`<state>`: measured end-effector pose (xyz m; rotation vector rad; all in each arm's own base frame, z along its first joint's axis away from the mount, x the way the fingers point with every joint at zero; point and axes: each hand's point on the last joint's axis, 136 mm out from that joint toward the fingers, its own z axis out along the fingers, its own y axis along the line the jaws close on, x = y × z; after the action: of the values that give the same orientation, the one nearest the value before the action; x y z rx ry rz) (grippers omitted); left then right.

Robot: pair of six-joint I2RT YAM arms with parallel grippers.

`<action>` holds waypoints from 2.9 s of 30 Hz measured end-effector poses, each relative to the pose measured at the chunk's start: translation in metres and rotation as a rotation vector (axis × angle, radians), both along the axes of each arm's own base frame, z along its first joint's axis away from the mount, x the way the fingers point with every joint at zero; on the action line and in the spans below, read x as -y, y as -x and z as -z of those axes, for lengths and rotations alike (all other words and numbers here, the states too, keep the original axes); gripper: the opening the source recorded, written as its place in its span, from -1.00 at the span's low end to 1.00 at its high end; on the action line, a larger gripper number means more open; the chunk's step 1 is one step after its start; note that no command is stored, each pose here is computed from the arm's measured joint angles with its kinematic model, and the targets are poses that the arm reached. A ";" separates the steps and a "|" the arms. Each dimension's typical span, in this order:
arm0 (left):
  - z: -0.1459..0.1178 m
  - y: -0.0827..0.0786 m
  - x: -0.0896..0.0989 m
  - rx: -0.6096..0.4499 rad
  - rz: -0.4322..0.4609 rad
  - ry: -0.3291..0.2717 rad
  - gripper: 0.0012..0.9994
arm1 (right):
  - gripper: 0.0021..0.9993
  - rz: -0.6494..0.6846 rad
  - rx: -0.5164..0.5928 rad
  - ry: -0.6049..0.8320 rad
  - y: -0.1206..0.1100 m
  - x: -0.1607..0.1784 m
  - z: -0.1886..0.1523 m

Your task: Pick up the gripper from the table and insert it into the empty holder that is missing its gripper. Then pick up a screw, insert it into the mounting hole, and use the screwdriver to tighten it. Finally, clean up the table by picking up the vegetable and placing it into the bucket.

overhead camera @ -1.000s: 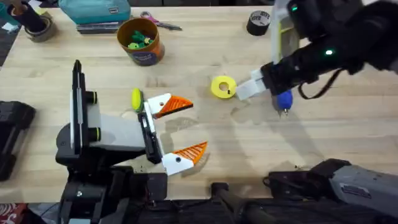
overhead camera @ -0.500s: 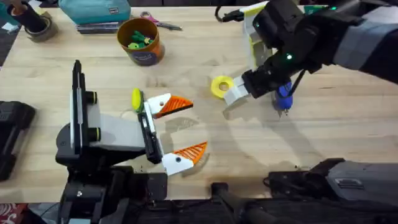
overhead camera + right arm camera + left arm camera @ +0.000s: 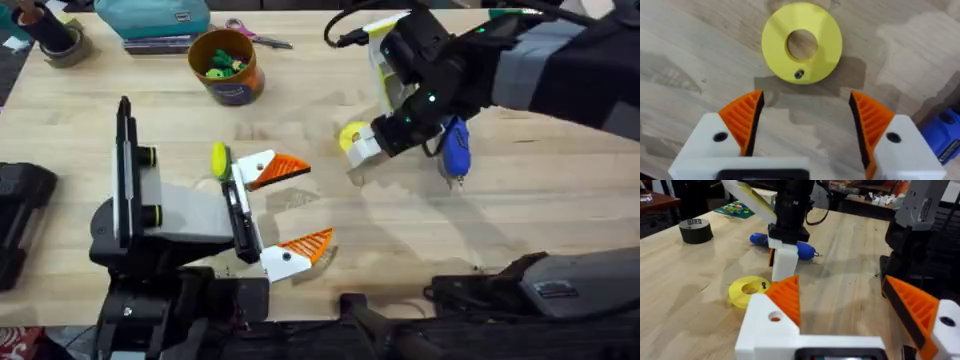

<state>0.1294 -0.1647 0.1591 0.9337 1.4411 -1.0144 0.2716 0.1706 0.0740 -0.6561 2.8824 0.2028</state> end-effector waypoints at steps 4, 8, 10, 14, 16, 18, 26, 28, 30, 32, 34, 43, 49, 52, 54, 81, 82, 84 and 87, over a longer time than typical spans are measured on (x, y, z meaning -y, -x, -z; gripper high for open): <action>0.000 0.000 0.000 0.000 0.000 0.000 0.97 | 0.99 0.007 -0.009 0.008 -0.003 -0.001 0.008; 0.000 0.000 0.000 0.000 0.000 0.000 0.97 | 0.99 0.018 -0.041 0.024 -0.002 0.000 0.020; 0.000 0.000 0.000 0.000 0.000 0.000 0.97 | 0.99 0.019 -0.045 0.026 -0.002 0.000 0.021; 0.000 0.000 0.000 0.000 0.000 0.000 0.97 | 0.99 0.019 -0.049 0.030 -0.004 -0.001 0.022; 0.000 0.000 0.000 -0.001 0.000 0.000 0.97 | 0.99 0.019 -0.048 0.030 -0.007 -0.003 0.023; 0.000 0.000 0.000 0.000 0.000 0.000 0.97 | 0.98 0.019 -0.047 0.031 -0.010 -0.005 0.023; 0.000 0.000 0.000 0.000 0.000 0.000 0.97 | 0.78 0.020 -0.042 0.028 -0.015 -0.007 0.022; 0.000 0.000 0.000 0.000 0.000 0.000 0.97 | 0.66 0.020 -0.038 0.026 -0.017 -0.008 0.021; 0.000 0.000 0.000 0.000 0.000 0.000 0.97 | 0.63 0.020 -0.036 0.025 -0.017 -0.008 0.021; 0.000 0.000 0.000 0.000 0.000 0.000 0.97 | 0.44 0.021 -0.036 0.025 -0.017 -0.008 0.020; 0.000 0.000 0.000 -0.001 0.000 0.000 0.97 | 0.43 0.020 -0.029 0.038 -0.018 -0.007 0.021; 0.000 0.000 0.000 -0.001 0.000 0.000 0.97 | 0.42 -0.002 0.003 0.079 -0.018 -0.010 0.021; 0.000 0.000 0.000 0.000 0.000 0.000 0.97 | 0.40 -0.004 0.014 0.076 -0.020 -0.012 0.020; 0.000 0.000 0.000 -0.001 0.000 0.000 0.97 | 0.38 -0.006 0.018 0.075 -0.020 -0.013 0.020; 0.000 0.000 0.000 0.000 0.000 0.000 0.97 | 0.36 -0.011 0.021 0.073 -0.020 -0.015 0.020; 0.000 0.000 0.000 0.000 0.000 0.000 0.97 | -0.99 -0.027 0.040 0.075 -0.023 -0.023 0.023; 0.000 0.000 0.000 0.000 0.000 0.000 0.97 | -0.99 -0.027 0.040 0.075 -0.023 -0.023 0.023; 0.000 0.000 0.000 0.000 0.000 0.000 0.97 | -0.99 -0.027 0.040 0.075 -0.023 -0.023 0.023; 0.000 0.000 0.000 0.000 0.000 0.000 0.97 | -0.99 -0.027 0.040 0.075 -0.023 -0.023 0.023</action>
<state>0.1294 -0.1647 0.1591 0.9335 1.4413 -1.0146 0.2946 0.1938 0.0514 -0.7035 2.8560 0.0840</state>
